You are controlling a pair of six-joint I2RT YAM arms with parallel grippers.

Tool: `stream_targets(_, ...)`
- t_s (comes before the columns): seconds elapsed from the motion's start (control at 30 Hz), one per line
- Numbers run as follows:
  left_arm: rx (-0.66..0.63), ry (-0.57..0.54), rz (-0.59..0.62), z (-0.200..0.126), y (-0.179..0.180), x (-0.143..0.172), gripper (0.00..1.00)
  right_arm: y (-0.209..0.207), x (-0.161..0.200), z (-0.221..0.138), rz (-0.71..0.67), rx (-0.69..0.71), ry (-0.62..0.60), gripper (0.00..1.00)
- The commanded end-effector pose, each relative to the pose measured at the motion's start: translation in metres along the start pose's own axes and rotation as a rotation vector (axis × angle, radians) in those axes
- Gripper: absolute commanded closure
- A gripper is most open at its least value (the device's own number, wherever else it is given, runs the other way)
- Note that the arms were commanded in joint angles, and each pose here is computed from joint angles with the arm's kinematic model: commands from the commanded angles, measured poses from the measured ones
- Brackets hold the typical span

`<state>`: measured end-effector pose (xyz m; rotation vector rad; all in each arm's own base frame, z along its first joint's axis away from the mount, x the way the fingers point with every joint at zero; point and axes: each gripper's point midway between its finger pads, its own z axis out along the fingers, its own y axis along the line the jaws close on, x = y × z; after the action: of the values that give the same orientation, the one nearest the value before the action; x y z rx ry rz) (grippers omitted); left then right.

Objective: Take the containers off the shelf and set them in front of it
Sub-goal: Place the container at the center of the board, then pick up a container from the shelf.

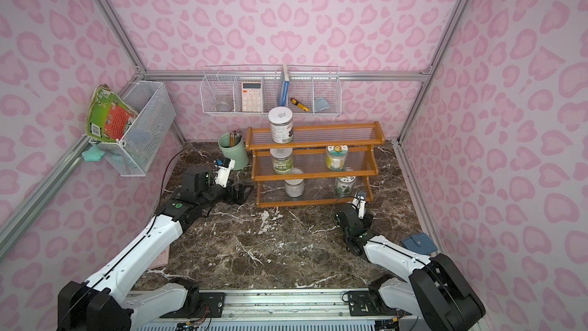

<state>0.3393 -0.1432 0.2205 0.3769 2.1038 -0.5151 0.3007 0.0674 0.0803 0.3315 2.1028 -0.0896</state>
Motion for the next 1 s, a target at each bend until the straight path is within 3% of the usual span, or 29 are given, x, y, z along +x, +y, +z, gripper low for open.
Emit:
stream_targets(0.0, -0.005, -0.021, 0.018, -0.001, 0.000, -0.005, 0.01, -0.008, -0.003, -0.002, 0.007, 0.047, -0.018, 0.01)
stream_targets(0.27, -0.011, -0.016, 0.024, -0.001, -0.001, -0.003, 0.01, -0.016, -0.011, -0.012, 0.022, 0.059, -0.061, 0.01)
stream_targets(0.57, 0.024, -0.050, 0.009, -0.007, -0.011, -0.014, 0.00, -0.009, -0.049, -0.045, 0.026, -0.059, -0.160, 0.01)
stream_targets(0.7, 0.108, -0.112, 0.035, -0.025, -0.033, -0.042, 0.01, -0.005, -0.070, -0.065, 0.011, -0.127, -0.212, 0.01)
stream_targets(0.97, 0.121, -0.194, 0.135, -0.055, -0.066, -0.113, 0.01, 0.026, -0.112, -0.092, -0.038, -0.295, -0.275, 0.01)
